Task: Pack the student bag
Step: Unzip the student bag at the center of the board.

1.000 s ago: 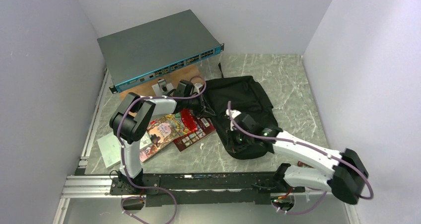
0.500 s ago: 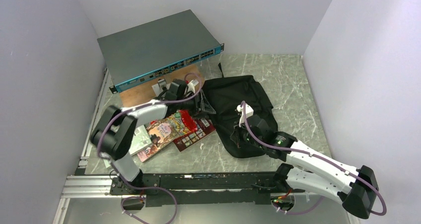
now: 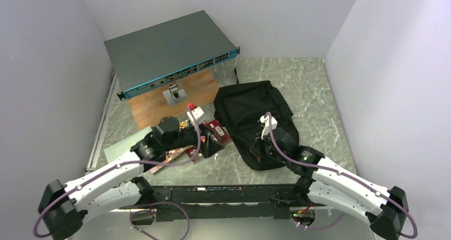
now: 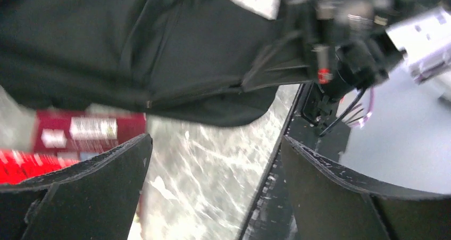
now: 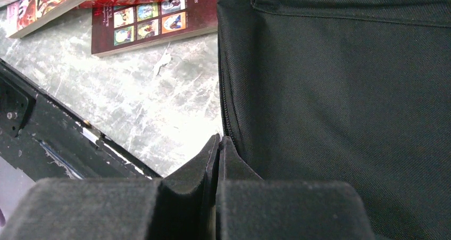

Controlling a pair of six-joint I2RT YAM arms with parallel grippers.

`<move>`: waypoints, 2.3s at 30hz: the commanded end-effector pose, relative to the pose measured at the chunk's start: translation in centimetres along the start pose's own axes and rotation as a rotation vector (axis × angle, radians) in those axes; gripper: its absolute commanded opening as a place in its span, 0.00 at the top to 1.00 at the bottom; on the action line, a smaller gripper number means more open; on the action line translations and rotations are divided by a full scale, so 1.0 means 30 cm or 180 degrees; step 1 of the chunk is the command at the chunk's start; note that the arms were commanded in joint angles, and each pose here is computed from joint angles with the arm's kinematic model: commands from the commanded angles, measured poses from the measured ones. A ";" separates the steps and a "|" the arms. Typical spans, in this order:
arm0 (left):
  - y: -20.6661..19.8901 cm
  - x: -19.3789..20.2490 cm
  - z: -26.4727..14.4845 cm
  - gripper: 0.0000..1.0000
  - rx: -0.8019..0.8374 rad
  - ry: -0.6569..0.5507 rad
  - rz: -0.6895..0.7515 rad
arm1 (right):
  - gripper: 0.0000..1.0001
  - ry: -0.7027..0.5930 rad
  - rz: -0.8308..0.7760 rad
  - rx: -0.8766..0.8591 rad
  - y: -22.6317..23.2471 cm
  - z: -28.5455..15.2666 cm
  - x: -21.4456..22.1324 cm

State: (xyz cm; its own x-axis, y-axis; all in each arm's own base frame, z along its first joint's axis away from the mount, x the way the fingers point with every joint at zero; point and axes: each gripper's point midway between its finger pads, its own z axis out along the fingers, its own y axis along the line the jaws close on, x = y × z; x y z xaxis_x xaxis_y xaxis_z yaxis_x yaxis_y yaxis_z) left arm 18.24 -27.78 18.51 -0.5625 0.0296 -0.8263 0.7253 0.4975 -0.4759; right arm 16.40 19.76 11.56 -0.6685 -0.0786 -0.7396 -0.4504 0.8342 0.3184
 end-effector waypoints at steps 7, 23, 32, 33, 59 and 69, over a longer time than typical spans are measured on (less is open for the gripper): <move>-0.075 -0.099 0.105 0.20 0.0563 0.0028 0.3074 | 1.00 -0.0213 0.0000 -0.0228 0.049 -0.015 -0.059; -0.126 0.028 0.387 0.57 0.1419 0.0182 0.3122 | 1.00 -0.0123 0.0079 -0.0310 0.066 -0.039 -0.047; -0.181 0.120 0.432 0.55 0.1767 0.0275 0.2819 | 1.00 -0.0029 0.0286 -0.0377 0.090 -0.023 -0.033; -0.179 0.133 0.434 0.55 0.1795 0.0309 0.2809 | 1.00 -0.0029 0.0299 -0.0374 0.089 -0.023 -0.031; -0.128 0.190 0.500 1.00 0.1359 0.0476 0.2904 | 0.39 0.0227 0.1545 0.0788 -0.034 -0.118 -0.020; -0.162 0.200 0.495 1.00 0.1447 0.0475 0.2943 | 0.56 0.0000 0.1644 0.0826 -0.042 -0.049 -0.057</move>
State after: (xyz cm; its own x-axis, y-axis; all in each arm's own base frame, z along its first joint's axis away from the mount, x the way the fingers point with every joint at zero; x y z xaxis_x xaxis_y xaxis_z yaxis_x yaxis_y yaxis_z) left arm 18.02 -41.63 9.09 0.2214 0.4182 -0.8810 0.9749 -0.1153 0.1903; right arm 15.13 16.81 11.56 -0.8257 0.2990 -0.4783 0.0924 0.9082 0.4082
